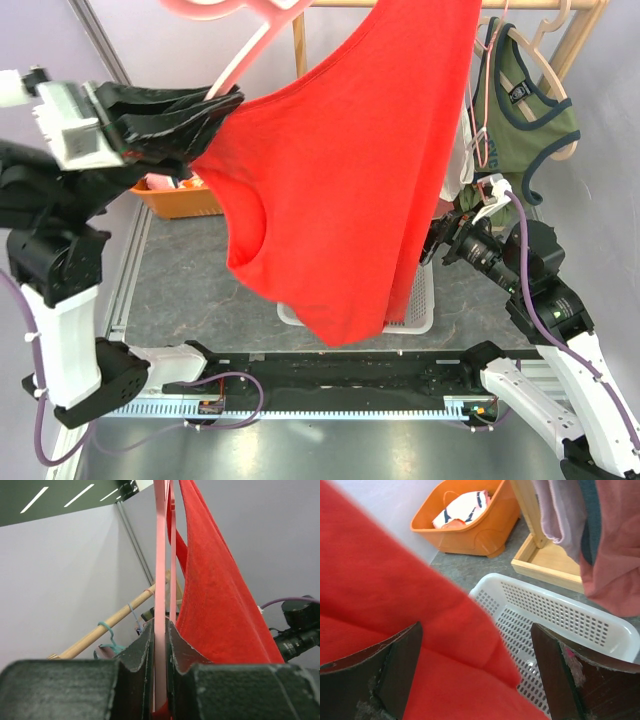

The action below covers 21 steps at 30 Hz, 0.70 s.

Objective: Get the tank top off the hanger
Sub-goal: Pick up the hanger from the clothesline.

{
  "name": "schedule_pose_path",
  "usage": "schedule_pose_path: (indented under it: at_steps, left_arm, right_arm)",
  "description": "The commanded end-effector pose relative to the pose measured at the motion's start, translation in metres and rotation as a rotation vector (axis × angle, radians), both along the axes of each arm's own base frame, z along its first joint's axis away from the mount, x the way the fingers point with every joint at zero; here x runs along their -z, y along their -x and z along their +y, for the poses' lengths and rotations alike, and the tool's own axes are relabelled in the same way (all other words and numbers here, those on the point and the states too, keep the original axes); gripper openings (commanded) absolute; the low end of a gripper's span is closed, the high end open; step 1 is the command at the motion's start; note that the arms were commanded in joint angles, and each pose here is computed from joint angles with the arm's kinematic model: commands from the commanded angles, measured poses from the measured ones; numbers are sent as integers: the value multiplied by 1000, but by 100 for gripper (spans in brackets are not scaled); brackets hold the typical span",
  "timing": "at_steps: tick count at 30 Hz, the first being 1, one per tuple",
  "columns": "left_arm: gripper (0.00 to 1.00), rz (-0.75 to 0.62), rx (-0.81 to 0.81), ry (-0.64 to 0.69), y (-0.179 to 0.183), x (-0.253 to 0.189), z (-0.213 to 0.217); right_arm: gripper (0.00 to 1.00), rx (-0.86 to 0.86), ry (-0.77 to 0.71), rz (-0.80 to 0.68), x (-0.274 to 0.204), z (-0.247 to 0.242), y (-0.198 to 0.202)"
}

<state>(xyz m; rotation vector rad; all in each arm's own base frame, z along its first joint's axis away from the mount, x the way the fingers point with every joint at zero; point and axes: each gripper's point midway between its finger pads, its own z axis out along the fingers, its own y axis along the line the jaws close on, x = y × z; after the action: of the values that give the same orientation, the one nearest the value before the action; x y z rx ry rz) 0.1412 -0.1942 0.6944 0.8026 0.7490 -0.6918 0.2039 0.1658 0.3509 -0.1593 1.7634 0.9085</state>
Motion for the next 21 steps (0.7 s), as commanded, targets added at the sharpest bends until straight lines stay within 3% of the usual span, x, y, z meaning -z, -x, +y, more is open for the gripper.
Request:
schedule_pose_path:
  at_steps: [1, 15, 21]
  left_arm:
    - [2, -155, -126, 23, -11, -20, 11]
    - [2, -195, -210, -13, -31, -12, 11]
    - [2, -63, -180, -114, -36, 53, 4]
  right_arm:
    - [98, 51, 16, -26, -4, -9, -4]
    - [98, 71, 27, -49, -13, -14, -3]
    - [98, 57, 22, -79, -29, -14, 2]
